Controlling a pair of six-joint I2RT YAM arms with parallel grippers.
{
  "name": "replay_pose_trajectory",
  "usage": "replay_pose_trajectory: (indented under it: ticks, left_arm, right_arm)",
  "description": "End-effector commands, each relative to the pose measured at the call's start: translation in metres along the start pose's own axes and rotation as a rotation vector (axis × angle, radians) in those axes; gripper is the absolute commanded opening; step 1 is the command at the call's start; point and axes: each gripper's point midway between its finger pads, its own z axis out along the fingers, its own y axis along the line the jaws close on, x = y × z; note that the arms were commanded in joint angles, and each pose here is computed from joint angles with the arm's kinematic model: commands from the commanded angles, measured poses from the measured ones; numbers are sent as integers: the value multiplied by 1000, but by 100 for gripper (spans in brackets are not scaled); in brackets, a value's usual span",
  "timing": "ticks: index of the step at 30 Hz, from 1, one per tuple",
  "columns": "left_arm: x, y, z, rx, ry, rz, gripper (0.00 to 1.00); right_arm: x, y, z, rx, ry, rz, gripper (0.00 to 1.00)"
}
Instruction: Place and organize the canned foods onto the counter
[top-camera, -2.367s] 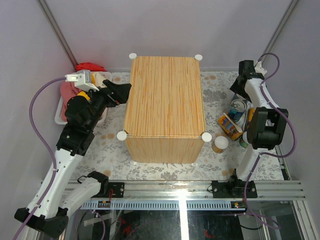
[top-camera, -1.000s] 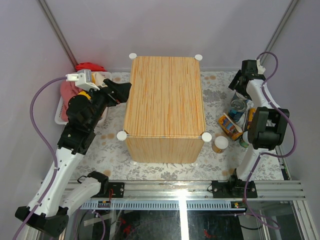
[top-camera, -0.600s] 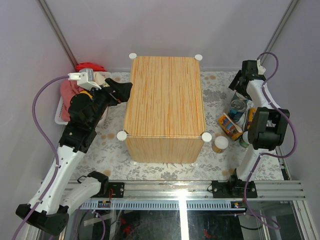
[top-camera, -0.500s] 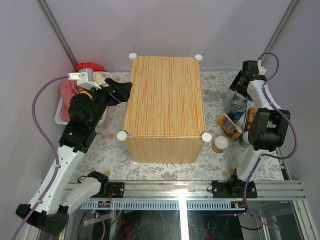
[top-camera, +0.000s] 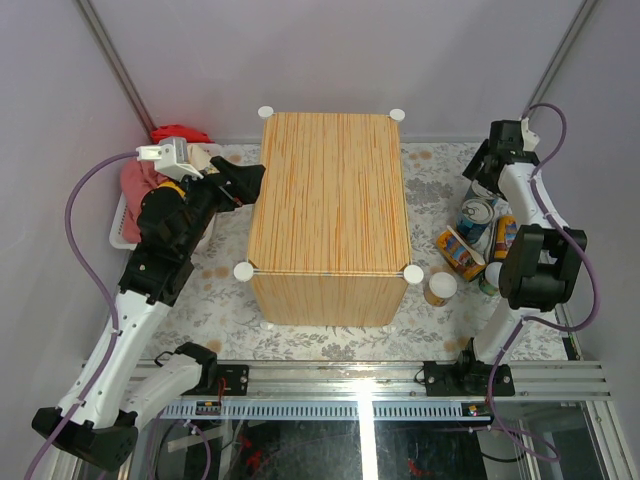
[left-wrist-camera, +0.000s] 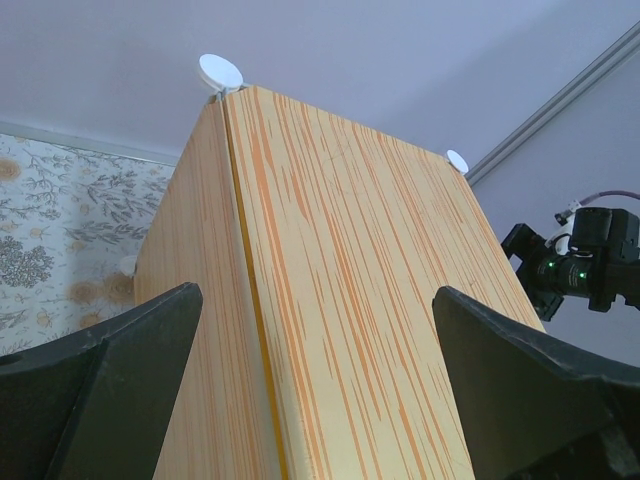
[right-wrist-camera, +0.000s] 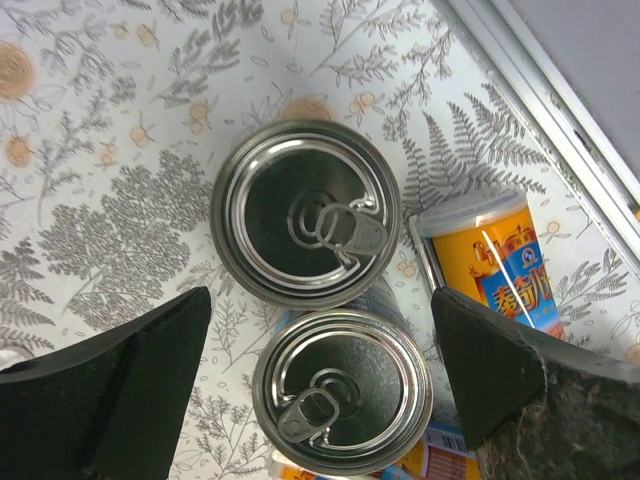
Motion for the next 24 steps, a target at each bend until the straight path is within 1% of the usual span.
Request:
replay_pose_trajectory:
  ticks: [1,11,24]
  left_arm:
    - [-10,-4,1,24,-45,24,100]
    - [-6,5,5,2,-43,39,100]
    - [1,17,6,-27,-38,51,100]
  right_arm:
    - [7,-1,6,-8,12,-8,99]
    - [16,2,27,-16,13,-11,99]
    - [9,-1,45,32,-5,-40,99]
